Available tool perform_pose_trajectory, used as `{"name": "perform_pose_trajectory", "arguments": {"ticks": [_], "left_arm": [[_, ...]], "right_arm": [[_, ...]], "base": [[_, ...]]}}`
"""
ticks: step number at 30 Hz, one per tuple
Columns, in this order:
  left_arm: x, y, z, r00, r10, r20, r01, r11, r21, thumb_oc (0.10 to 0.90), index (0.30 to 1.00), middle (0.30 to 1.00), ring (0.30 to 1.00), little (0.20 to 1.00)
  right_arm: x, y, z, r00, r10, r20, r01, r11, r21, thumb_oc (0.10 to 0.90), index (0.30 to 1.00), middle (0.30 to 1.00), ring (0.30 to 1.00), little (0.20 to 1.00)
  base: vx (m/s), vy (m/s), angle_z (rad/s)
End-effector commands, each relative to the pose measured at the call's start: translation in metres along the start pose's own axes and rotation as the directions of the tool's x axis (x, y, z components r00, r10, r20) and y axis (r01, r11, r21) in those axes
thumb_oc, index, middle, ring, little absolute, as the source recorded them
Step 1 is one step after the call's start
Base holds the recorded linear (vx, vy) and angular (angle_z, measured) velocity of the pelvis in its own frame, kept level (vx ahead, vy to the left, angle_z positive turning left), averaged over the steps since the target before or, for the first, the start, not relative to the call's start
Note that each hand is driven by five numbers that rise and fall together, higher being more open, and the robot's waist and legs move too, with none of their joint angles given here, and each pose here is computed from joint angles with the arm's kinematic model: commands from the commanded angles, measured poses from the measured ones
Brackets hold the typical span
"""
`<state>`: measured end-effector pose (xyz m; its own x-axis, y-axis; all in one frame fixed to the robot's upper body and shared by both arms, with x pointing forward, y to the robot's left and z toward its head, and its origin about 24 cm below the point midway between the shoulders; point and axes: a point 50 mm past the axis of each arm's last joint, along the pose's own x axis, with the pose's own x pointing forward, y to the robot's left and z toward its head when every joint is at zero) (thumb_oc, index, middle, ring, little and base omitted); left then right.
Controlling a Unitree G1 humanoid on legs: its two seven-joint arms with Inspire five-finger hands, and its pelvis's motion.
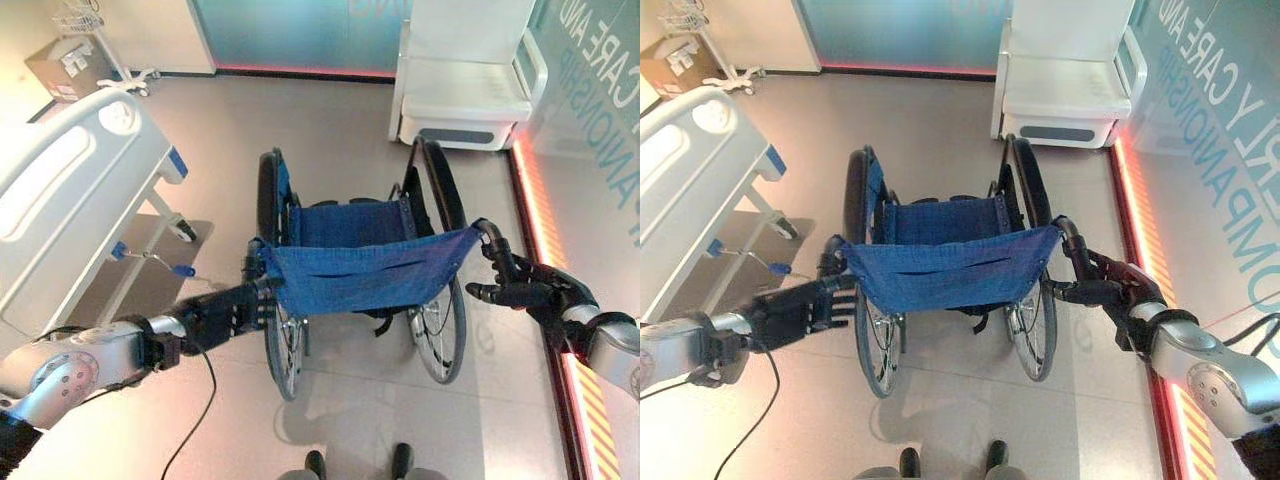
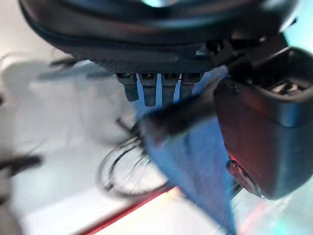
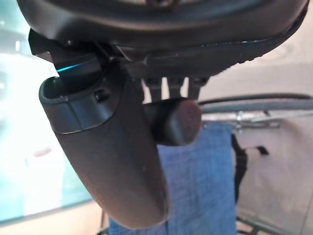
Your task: Push the wheelchair next to the bed
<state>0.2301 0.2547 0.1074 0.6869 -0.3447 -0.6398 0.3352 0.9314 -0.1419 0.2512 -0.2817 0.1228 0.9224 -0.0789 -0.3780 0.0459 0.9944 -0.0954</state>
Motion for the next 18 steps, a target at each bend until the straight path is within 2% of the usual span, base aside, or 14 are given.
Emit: {"name": "perform_pose_trajectory", "arguments": {"ticks": [1, 5, 9, 18], "left_arm": [[-0.007, -0.025, 0.035, 0.976, -0.190, 0.110, 0.182, 0.980, 0.074, 0.800, 0.900, 0.900, 0.900, 0.900], [-0.004, -0.027, 0.034, 0.978, -0.189, 0.084, 0.176, 0.974, 0.139, 0.800, 0.900, 0.900, 0.900, 0.900], [-0.004, -0.025, 0.043, 0.980, -0.128, 0.153, 0.104, 0.983, 0.151, 0.800, 0.900, 0.900, 0.900, 0.900], [-0.014, -0.007, 0.065, 0.944, 0.067, 0.323, -0.085, 0.996, 0.041, 0.800, 0.900, 0.900, 0.900, 0.900]], "right_arm": [[0.000, -0.004, 0.033, 0.989, -0.057, 0.138, 0.069, 0.994, -0.083, 0.800, 0.900, 0.900, 0.900, 0.900], [0.002, 0.000, 0.034, 0.988, -0.053, 0.144, 0.066, 0.994, -0.083, 0.800, 0.900, 0.900, 0.900, 0.900], [0.003, 0.001, 0.035, 0.987, -0.051, 0.153, 0.063, 0.995, -0.080, 0.800, 0.900, 0.900, 0.900, 0.900], [0.005, -0.002, 0.038, 0.986, -0.045, 0.161, 0.058, 0.995, -0.080, 0.800, 0.900, 0.900, 0.900, 0.900]], "base": [[-0.01, -0.016, -0.03], [0.00, 0.000, 0.00], [0.00, 0.000, 0.00], [0.00, 0.000, 0.00]]}}
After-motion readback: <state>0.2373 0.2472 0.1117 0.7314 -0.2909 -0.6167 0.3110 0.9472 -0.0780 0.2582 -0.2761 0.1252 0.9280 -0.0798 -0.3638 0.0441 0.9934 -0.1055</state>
